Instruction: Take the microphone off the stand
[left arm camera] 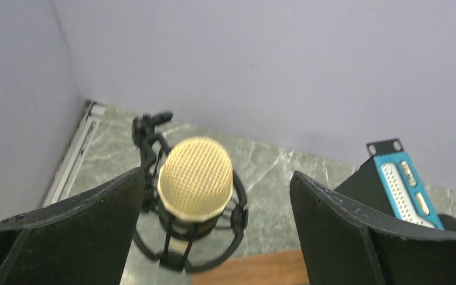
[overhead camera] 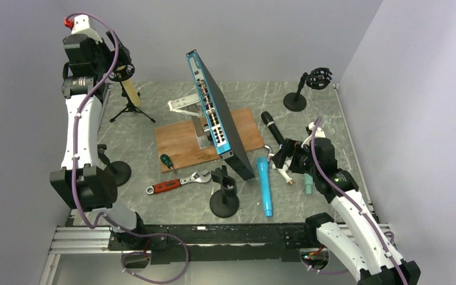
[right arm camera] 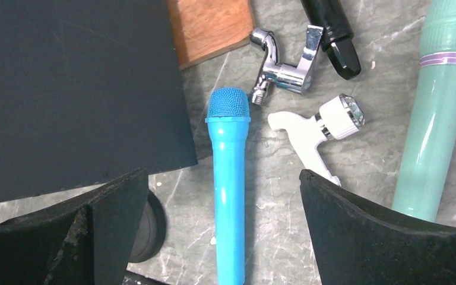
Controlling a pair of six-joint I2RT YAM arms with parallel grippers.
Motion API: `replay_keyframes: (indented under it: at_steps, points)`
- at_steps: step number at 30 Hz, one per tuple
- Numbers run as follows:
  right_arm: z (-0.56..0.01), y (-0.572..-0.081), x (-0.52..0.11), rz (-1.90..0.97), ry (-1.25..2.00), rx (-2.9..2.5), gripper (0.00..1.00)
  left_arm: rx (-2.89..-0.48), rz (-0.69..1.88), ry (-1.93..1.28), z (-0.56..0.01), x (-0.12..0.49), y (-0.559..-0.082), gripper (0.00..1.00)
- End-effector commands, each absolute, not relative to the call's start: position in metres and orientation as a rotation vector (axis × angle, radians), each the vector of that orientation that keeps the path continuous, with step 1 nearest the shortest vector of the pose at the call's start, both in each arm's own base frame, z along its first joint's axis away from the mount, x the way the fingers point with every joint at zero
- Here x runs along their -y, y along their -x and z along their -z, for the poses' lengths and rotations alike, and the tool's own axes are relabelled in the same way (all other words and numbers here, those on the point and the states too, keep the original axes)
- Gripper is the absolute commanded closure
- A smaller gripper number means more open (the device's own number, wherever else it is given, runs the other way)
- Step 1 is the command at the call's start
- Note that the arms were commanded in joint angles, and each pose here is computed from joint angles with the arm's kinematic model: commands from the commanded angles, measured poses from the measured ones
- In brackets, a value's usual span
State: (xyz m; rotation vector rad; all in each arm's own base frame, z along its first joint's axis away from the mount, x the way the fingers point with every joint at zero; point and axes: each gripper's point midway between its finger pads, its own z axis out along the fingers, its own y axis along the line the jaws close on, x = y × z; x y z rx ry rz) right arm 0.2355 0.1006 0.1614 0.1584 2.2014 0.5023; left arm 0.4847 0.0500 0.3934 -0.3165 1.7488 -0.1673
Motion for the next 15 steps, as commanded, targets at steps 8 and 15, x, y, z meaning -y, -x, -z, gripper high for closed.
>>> replay_keyframes:
  at_steps: [8, 15]
  points:
    - [-0.195, -0.262, -0.087, -0.386, -0.170, -2.129, 0.00, -1.581, 0.149, 0.245, -0.431, -0.057, -0.521, 0.16]
    - [-0.188, -0.271, -0.094, -0.400, -0.157, -2.162, 0.00, -1.608, 0.154, 0.266, -0.403, -0.058, -0.524, 0.23]
